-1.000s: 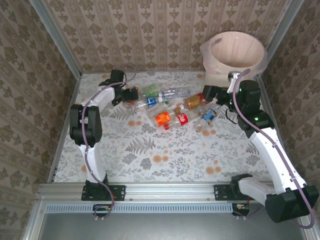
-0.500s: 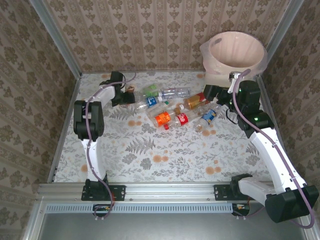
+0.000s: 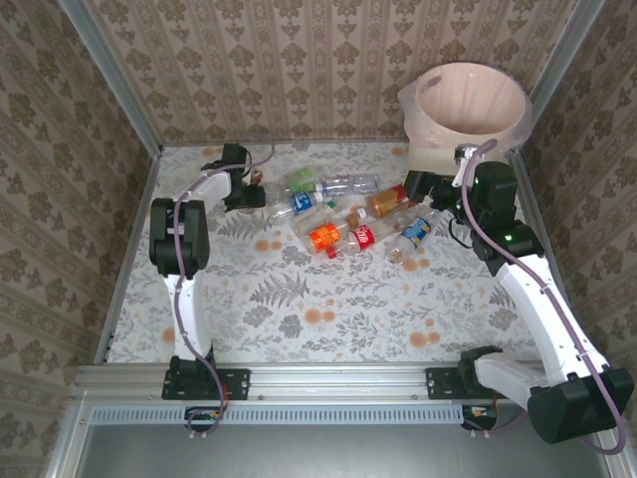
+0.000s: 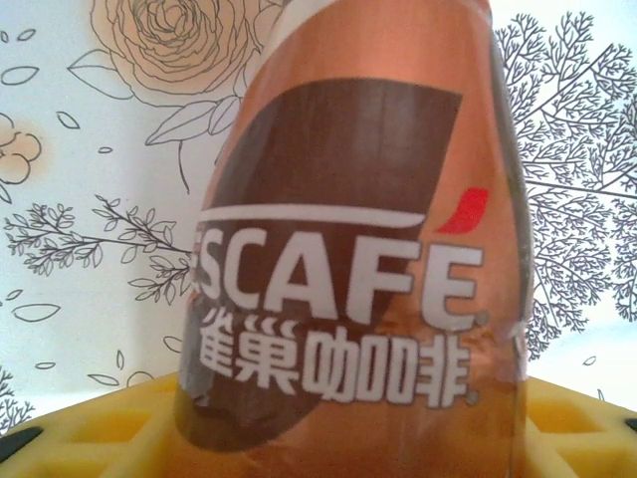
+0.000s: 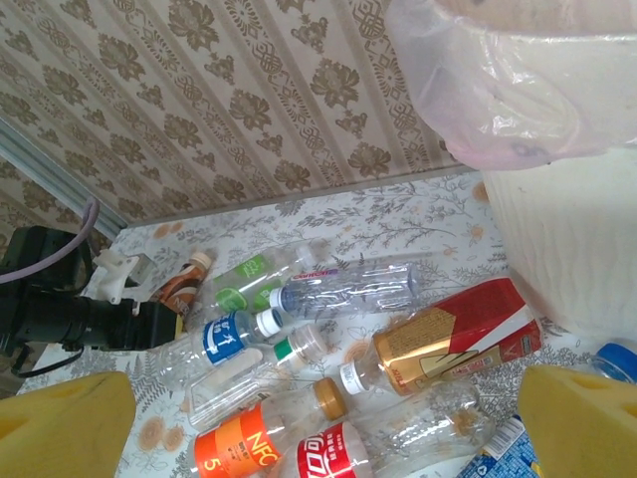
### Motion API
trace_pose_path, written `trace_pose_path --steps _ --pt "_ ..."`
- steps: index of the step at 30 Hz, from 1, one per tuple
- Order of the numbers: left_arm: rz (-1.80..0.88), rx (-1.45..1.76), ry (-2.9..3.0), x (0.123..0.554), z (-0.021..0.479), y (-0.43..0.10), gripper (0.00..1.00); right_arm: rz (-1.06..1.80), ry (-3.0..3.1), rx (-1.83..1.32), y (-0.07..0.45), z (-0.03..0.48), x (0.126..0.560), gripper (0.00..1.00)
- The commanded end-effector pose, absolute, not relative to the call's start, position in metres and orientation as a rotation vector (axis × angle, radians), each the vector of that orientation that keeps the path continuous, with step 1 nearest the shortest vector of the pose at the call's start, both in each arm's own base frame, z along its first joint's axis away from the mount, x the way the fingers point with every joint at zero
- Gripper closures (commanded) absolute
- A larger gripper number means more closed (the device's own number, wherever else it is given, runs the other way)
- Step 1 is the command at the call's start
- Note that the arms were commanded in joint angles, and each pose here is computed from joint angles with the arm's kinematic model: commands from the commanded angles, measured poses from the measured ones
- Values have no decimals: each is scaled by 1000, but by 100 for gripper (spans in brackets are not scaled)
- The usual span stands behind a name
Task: Put the plastic bottles in the bin
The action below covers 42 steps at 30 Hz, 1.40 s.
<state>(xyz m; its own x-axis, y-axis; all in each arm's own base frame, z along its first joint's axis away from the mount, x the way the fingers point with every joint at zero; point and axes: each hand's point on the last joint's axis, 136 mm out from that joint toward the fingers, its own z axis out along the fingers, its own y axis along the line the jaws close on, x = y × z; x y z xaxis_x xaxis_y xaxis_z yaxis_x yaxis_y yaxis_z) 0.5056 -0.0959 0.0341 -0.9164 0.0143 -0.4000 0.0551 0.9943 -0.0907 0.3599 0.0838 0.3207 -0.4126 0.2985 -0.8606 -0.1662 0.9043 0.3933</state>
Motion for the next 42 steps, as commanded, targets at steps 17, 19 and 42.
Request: trace_pose_path --steps 17,19,42 --pt "-460 87 2386 453 138 -139 48 640 1855 63 116 312 365 0" --pt "-505 115 2352 442 148 -152 49 648 1863 62 119 308 366 0" --pt "-1206 469 1987 327 252 -318 52 965 1769 -97 171 318 357 0"
